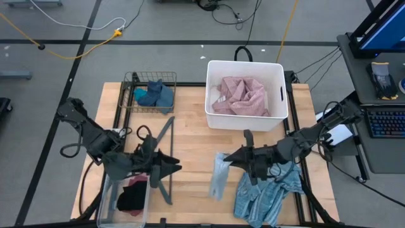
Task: Pick & Place Cloths
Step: Put the gray boxers in the transparent bin
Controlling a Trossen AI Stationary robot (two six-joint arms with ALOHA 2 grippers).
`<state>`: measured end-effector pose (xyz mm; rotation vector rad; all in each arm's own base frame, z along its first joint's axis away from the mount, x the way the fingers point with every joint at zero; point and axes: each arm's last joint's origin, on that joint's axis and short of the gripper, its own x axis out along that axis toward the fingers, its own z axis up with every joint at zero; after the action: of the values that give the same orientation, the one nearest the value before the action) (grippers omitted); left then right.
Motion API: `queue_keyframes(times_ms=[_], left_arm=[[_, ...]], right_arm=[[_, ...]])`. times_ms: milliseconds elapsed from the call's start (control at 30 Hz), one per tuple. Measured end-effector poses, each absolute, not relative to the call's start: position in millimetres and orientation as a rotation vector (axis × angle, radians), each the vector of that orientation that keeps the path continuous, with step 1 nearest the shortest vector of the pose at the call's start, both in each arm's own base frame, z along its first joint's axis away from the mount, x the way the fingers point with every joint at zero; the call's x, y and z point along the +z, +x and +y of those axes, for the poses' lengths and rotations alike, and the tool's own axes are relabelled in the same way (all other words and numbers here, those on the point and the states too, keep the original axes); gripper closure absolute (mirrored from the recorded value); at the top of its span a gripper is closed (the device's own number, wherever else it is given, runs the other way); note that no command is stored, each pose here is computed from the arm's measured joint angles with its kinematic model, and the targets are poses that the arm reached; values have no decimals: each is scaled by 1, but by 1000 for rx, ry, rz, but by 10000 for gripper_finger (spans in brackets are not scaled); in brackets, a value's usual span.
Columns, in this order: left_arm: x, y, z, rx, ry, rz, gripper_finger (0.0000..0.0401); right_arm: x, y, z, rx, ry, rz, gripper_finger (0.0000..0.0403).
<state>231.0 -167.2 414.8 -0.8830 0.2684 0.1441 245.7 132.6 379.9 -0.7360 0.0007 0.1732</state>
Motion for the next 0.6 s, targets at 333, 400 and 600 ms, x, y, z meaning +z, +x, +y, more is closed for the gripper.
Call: queue_keyframes(times_ms=[333, 400, 600], left_arm=[[408, 268, -163, 115, -885, 223, 221], [400, 276, -163, 117, -871, 258, 211], [384, 300, -158, 110, -880, 311, 149]], right_arm=[[373, 256, 136, 103, -971, 13, 387], [367, 261, 139, 114, -1002, 30, 387], [354, 271, 145, 135, -1034, 70, 387]])
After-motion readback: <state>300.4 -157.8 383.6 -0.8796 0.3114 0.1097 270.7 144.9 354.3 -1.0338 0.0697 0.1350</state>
